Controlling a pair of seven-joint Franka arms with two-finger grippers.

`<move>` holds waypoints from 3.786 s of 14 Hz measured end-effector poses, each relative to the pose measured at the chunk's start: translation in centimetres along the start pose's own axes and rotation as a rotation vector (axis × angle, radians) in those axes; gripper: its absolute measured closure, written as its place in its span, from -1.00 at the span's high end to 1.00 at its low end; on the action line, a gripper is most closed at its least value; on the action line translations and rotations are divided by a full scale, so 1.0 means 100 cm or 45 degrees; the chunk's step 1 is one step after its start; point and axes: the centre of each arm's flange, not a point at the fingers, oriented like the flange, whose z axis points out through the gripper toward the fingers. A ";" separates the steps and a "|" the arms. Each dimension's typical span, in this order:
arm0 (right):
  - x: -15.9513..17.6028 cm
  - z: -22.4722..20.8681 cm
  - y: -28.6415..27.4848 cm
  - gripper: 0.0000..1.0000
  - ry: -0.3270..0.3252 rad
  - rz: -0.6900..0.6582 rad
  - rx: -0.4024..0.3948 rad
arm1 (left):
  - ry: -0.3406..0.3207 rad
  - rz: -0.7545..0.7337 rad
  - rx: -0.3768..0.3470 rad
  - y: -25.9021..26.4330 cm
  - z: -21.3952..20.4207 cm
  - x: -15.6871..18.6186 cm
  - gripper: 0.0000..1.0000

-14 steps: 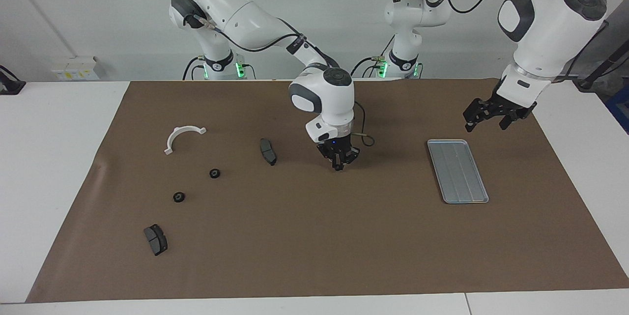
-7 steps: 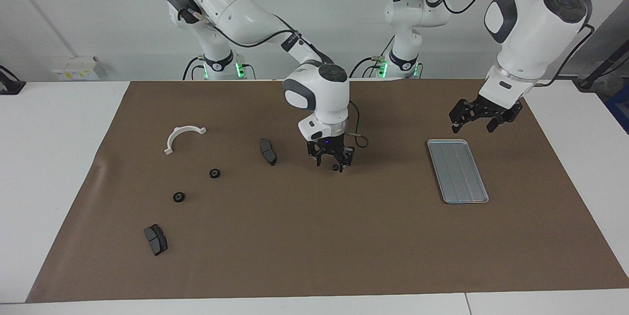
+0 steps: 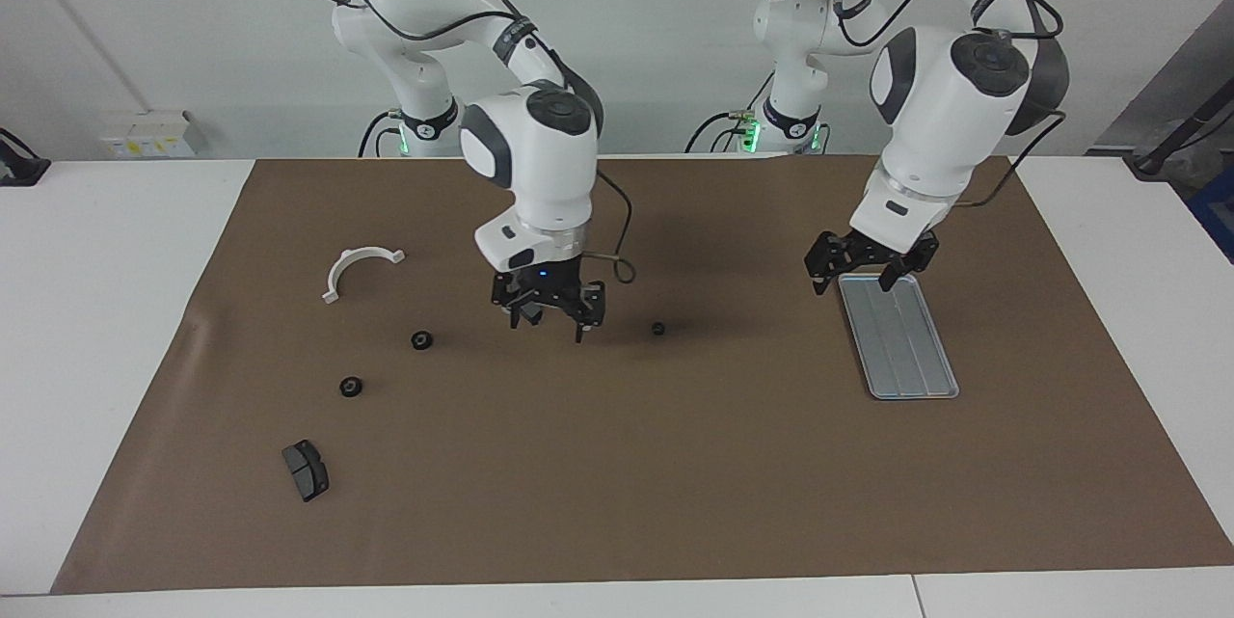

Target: Pick bearing gear from pile to tray

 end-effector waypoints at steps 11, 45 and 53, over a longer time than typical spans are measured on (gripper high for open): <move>0.031 0.108 0.250 1.00 -0.107 -0.682 0.169 | -0.005 0.043 -0.022 0.173 0.164 -0.029 1.00; 0.042 0.061 0.168 -0.30 -0.155 -0.285 0.222 | -0.055 -0.040 0.027 0.168 0.200 -0.065 -0.52; -0.012 0.034 0.005 -0.30 -0.117 0.113 0.260 | -0.026 -0.060 0.031 -0.118 0.125 0.029 -0.52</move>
